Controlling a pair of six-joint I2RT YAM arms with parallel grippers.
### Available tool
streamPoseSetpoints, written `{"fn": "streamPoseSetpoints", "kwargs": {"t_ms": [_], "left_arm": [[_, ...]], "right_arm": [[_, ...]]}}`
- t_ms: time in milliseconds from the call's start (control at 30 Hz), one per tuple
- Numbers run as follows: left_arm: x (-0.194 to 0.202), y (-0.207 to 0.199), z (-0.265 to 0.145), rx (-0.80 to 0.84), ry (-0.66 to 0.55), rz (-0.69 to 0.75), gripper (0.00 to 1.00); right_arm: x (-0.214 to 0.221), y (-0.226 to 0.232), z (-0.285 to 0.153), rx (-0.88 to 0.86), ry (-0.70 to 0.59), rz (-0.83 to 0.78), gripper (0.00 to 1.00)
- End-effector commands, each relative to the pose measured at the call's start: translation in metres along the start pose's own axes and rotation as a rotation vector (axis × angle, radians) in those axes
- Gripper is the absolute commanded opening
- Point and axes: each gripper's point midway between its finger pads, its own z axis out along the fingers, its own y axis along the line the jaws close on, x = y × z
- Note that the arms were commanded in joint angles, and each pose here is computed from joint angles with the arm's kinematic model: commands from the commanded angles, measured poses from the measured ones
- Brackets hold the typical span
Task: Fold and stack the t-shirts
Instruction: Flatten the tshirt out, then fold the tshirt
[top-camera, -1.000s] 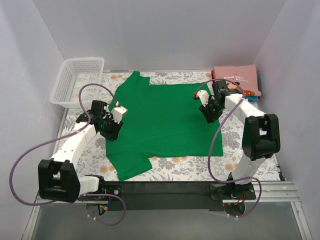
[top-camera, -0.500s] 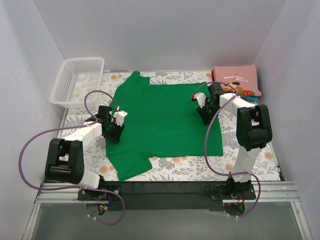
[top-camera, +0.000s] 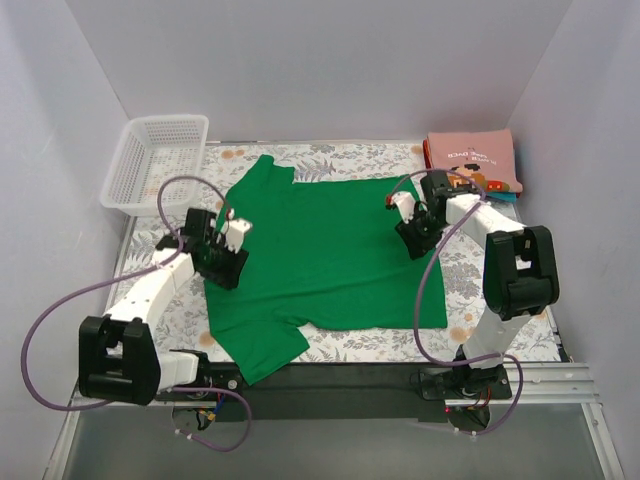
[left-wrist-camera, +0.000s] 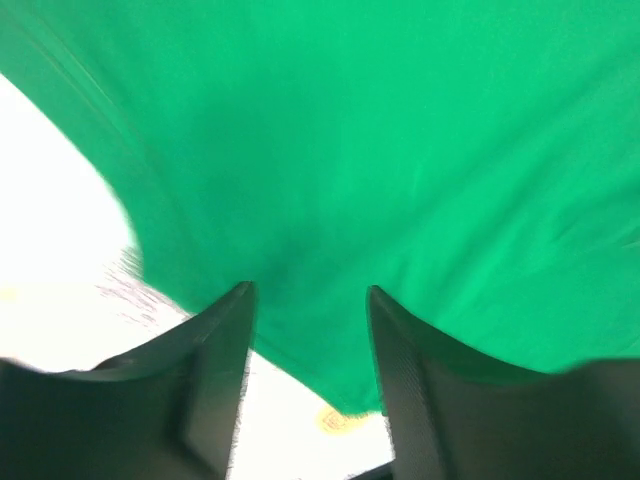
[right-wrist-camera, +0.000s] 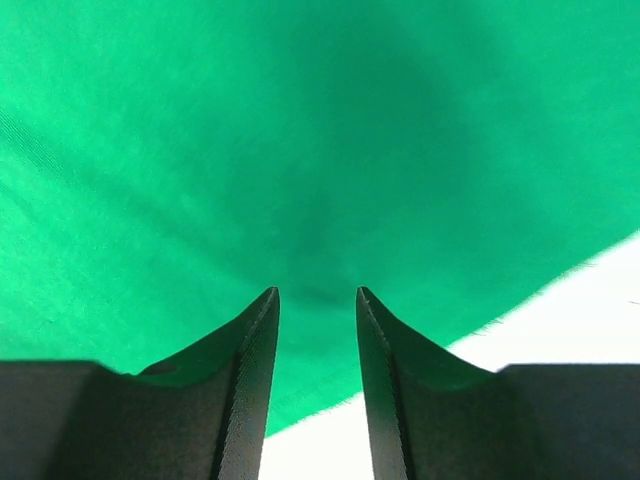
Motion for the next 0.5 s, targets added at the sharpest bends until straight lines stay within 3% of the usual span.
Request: {"fn": "streamPoseSetpoints", "kwargs": {"t_ms": [0,33,133,233,300,467], "left_arm": [[-0.119,0.015,-0.046,0.012,-0.283,0.04,0.51],[-0.139,0.02,-0.048,0.013,-0.313,0.03,0.52],[-0.22,0.044,-0.057,-0.01,-0.446,0.0,0.54],[-0.281,0.073,-0.052,-0.06,-0.543,-0.049,0.53],[-0.305,0.088,-0.046,-0.089,-0.578,-0.081,0.52],[-0.354,0.123,-0.017,-0.153,-0.629,-0.133,0.51]], "right_arm": [[-0.064,-0.032,-0.047,0.086,-0.179,0.022,0.44],[-0.094,-0.05,-0.068,0.136,-0.251,0.014,0.43],[-0.136,-0.09,-0.072,0.194,-0.303,0.068,0.41],[-0.155,-0.123,-0.059,0.243,-0.303,0.132,0.34],[-0.179,-0.147,-0.071,0.304,-0.359,0.152,0.29],[-0.205,-0.188,-0.044,0.362,-0.408,0.172,0.3]]}}
